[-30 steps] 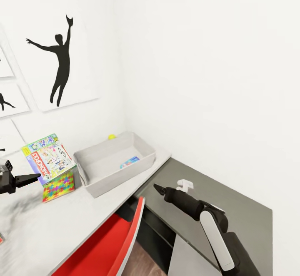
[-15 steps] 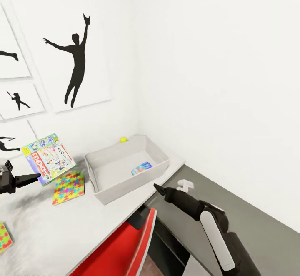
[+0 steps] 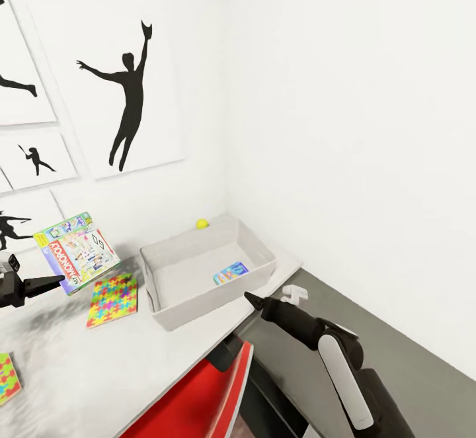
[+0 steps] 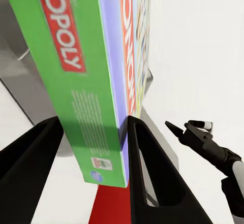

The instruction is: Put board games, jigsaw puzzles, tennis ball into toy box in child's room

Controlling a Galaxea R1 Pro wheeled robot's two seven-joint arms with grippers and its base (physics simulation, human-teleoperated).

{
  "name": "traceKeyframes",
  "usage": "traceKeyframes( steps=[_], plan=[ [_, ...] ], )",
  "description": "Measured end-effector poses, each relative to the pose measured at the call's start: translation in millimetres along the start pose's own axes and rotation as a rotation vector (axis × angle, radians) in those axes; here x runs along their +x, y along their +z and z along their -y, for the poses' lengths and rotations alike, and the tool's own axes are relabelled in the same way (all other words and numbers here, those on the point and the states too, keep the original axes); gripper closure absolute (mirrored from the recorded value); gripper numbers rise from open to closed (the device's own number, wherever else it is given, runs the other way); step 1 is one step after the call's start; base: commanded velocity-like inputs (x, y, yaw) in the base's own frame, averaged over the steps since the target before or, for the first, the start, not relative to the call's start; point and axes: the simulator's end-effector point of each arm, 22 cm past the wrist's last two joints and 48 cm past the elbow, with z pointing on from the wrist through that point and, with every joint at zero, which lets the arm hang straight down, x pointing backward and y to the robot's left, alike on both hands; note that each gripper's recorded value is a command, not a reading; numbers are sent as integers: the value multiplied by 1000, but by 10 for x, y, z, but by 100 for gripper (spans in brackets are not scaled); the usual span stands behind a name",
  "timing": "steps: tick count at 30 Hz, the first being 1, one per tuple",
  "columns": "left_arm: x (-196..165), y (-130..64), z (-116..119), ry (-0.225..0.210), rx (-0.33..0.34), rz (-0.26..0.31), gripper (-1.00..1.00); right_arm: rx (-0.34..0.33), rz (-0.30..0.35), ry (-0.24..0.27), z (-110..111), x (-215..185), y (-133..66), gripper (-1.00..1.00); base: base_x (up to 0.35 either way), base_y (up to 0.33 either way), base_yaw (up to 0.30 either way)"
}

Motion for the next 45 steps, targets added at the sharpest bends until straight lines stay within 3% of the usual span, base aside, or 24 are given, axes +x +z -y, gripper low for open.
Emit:
traceKeyframes(
  steps=[22,25,29,35,45],
  plan=[
    [-3,-2,-1,0,0,0,100,3,-3,2,23,12,2,-100,63,-3,3],
    [55,103,-81,-6,-20,-22,100,-12,3,6,-27,-28,-24,-100,0,0,0],
    [139,239,-101,-18,1,-39,100,19,11,18,101,-64,-40,-100,0,0,0],
    [214,322,-39,-7,44,-18,100,56,52,16,284,-193,-93,-100,-37,0,0],
    [283,239,-93,-19,37,-2,100,58,60,17,300,-219,-102,-100,-111,0,0]
  ],
)
